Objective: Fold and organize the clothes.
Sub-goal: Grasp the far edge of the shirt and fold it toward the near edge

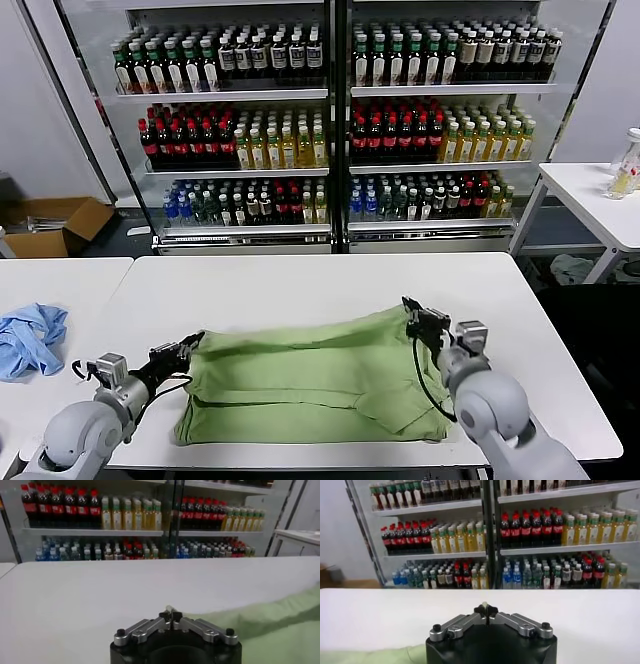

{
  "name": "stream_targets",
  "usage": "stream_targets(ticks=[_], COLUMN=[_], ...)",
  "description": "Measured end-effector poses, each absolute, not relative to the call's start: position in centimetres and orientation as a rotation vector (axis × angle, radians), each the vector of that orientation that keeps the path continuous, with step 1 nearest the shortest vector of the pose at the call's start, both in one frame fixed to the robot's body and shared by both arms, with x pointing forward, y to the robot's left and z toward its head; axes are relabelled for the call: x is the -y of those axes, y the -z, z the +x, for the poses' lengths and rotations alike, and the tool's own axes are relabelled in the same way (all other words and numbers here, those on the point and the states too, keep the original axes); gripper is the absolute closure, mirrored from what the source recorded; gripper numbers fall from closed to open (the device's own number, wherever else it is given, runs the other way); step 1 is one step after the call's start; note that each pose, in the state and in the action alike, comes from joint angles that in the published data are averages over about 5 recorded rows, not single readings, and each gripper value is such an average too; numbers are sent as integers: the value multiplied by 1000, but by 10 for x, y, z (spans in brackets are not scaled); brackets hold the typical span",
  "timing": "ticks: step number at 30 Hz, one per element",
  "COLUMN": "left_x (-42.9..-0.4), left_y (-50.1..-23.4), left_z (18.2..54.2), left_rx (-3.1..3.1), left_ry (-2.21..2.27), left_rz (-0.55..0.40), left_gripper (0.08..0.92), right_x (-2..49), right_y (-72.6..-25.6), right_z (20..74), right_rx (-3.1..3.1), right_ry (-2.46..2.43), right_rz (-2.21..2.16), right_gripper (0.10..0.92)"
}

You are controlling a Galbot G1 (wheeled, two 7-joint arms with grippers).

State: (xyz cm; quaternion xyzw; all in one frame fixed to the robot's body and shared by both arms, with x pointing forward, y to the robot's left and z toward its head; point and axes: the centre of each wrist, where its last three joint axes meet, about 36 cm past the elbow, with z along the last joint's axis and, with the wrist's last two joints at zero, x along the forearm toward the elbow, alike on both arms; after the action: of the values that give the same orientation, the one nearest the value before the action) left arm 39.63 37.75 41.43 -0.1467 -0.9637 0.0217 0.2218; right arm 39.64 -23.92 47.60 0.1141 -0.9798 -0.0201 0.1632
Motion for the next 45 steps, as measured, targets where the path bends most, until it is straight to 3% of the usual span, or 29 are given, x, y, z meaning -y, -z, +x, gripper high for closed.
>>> stream_targets(ticks=[15,34,40,45], left_x=[-371,-374,-372,-371], left_y=[-419,-418,-419,-425], left_z=[360,346,344,341], left_rx=[2580,2512,2506,2534], left_ry=[-21,11,37,55], left_rz=[-417,-371,-356,-322], left_gripper=[914,909,774,626], right_x=[246,253,254,257], right_y=[-465,-436,-438,-450], right_z=[339,311,307,306], right_rx=[2753,2691,2686,2714], right_ry=[4,-88,-117,-138], right_rz=[298,252,251,230], right_gripper=[916,916,875,730])
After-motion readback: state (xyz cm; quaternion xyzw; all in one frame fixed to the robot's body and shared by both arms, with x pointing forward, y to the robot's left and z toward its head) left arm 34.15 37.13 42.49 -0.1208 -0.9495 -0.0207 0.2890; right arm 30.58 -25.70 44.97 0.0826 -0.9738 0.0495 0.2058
